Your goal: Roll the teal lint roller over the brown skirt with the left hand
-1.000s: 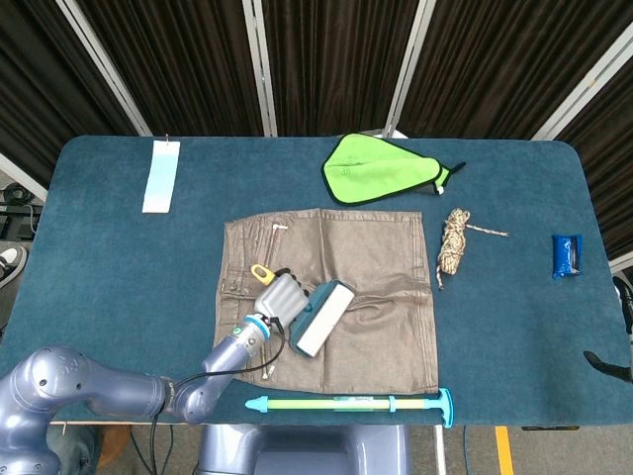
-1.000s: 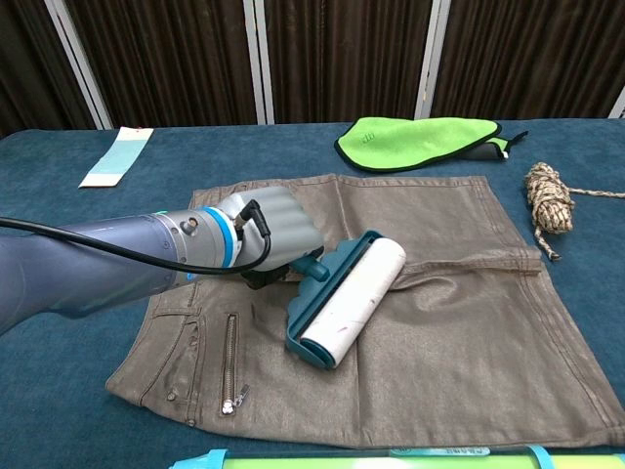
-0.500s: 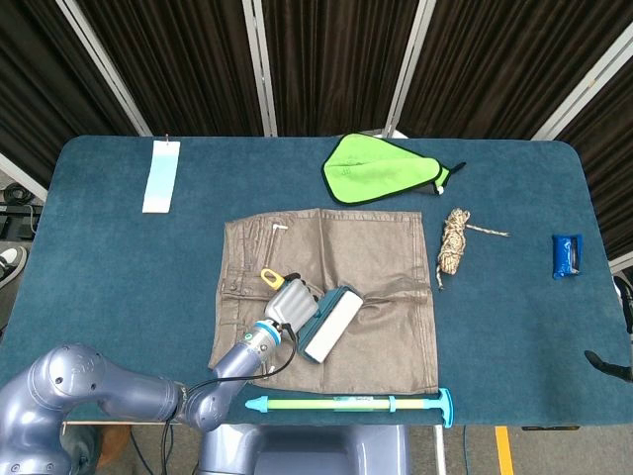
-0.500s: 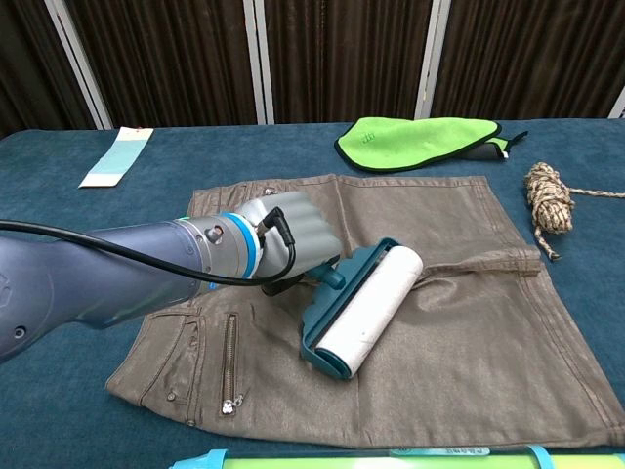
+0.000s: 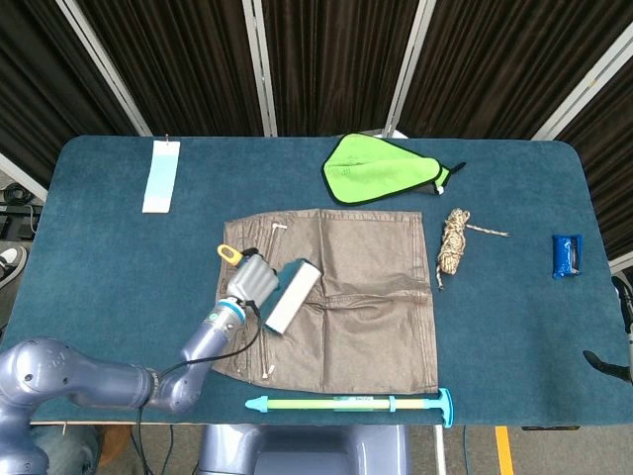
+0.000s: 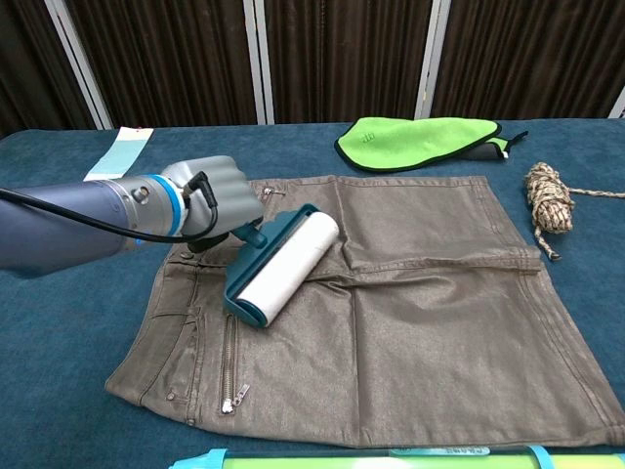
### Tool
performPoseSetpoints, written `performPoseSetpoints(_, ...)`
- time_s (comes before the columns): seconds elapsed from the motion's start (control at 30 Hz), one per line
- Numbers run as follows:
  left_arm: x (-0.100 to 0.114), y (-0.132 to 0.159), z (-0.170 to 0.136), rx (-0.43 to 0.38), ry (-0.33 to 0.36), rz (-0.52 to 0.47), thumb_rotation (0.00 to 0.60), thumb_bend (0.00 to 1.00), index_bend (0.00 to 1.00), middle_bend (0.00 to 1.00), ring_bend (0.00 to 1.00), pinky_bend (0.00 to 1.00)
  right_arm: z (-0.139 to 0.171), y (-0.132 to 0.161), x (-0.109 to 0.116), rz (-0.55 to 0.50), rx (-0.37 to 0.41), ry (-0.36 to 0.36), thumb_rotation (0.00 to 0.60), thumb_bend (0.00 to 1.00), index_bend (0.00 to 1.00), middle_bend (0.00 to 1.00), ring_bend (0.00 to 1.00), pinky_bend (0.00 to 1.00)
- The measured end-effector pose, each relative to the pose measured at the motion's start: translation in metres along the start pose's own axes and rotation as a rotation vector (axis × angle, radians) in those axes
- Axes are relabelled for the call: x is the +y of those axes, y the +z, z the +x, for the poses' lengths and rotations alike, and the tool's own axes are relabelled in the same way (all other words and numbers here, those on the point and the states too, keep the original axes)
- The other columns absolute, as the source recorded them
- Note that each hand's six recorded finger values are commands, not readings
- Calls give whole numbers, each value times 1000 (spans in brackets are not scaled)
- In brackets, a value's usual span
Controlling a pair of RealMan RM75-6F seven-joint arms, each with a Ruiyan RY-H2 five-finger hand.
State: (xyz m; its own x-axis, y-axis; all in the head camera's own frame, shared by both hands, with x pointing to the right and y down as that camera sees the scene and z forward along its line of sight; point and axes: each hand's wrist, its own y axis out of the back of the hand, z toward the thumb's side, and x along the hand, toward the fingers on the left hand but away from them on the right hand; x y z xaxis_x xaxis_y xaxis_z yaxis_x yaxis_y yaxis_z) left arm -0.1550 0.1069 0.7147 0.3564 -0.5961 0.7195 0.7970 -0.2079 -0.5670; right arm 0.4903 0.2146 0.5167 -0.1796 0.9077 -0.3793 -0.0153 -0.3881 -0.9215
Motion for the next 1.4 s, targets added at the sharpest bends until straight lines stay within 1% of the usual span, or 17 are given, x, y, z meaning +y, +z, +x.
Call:
performPoseSetpoints(0.27, -44, -37, -10, 58, -84, 2, 600, 1000, 704, 572, 398, 433, 1, 3, -1, 7, 6, 1, 600, 0, 0, 0, 0, 0)
performPoseSetpoints(0.43, -62, -50, -15, 79, -114, -8, 600, 1000, 707, 575, 399, 434, 1, 5, -2, 11, 8, 3, 600, 0, 0, 0, 0, 0)
performPoseSetpoints(0.53, -69, -56, -17, 91, -126, -27, 600, 1000, 709, 578, 401, 436, 2, 5, -2, 12, 9, 3, 600, 0, 0, 0, 0, 0)
performPoseSetpoints(0.77, -101, -79, -25, 147, -180, -96, 600, 1000, 710, 579, 401, 436, 3, 7, -1, 12, 16, 1, 600, 0, 0, 0, 0, 0)
performPoseSetpoints(0.87, -113, -85, -30, 157, -195, -122, 600, 1000, 709, 578, 401, 436, 4, 8, -2, 14, 21, 3, 600, 0, 0, 0, 0, 0)
performPoseSetpoints(0.93, -120, -89, -34, 161, -200, -135, 600, 1000, 700, 576, 400, 434, 4, 9, -2, 14, 24, 4, 600, 0, 0, 0, 0, 0)
performPoseSetpoints(0.97, -124, -91, -36, 164, -202, -143, 600, 1000, 679, 566, 397, 430, 5, 9, -2, 15, 25, 4, 600, 0, 0, 0, 0, 0)
performPoseSetpoints(1.0, -128, -92, -38, 166, -205, -151, 600, 961, 630, 533, 376, 412, 4, 10, -2, 15, 27, 4, 600, 0, 0, 0, 0, 0)
performPoseSetpoints(1.03, -132, -93, -40, 169, -209, -159, 600, 883, 577, 493, 345, 387, 5, 10, -3, 15, 28, 4, 600, 0, 0, 0, 0, 0)
performPoseSetpoints(1.07, -136, -94, -43, 173, -213, -171, 600, 699, 467, 403, 273, 326, 5, 11, -3, 15, 31, 5, 600, 0, 0, 0, 0, 0)
performPoseSetpoints(1.1, -139, -95, -44, 175, -214, -180, 600, 461, 334, 288, 176, 237, 5, 12, -3, 15, 33, 5, 600, 0, 0, 0, 0, 0)
performPoseSetpoints(1.13, -142, -96, -46, 176, -214, -189, 600, 312, 240, 208, 113, 175, 5, 12, -3, 15, 36, 6, 600, 0, 0, 0, 0, 0)
performPoseSetpoints(1.17, -145, -97, -48, 177, -211, -200, 600, 145, 119, 102, 44, 92, 5, 13, -3, 15, 40, 8, 600, 0, 0, 0, 0, 0)
performPoseSetpoints(1.2, -146, -98, -49, 178, -207, -210, 600, 52, 40, 35, 8, 36, 5, 14, -4, 16, 42, 8, 600, 0, 0, 0, 0, 0)
performPoseSetpoints(1.27, -149, -100, -54, 181, -195, -230, 600, 1, 0, 0, 0, 2, 5, 16, -4, 15, 49, 10, 600, 0, 0, 0, 0, 0)
performPoseSetpoints(1.4, -148, -110, -64, 198, -162, -252, 600, 0, 0, 0, 0, 0, 7, 19, -3, 13, 60, 7, 600, 0, 0, 0, 0, 0)
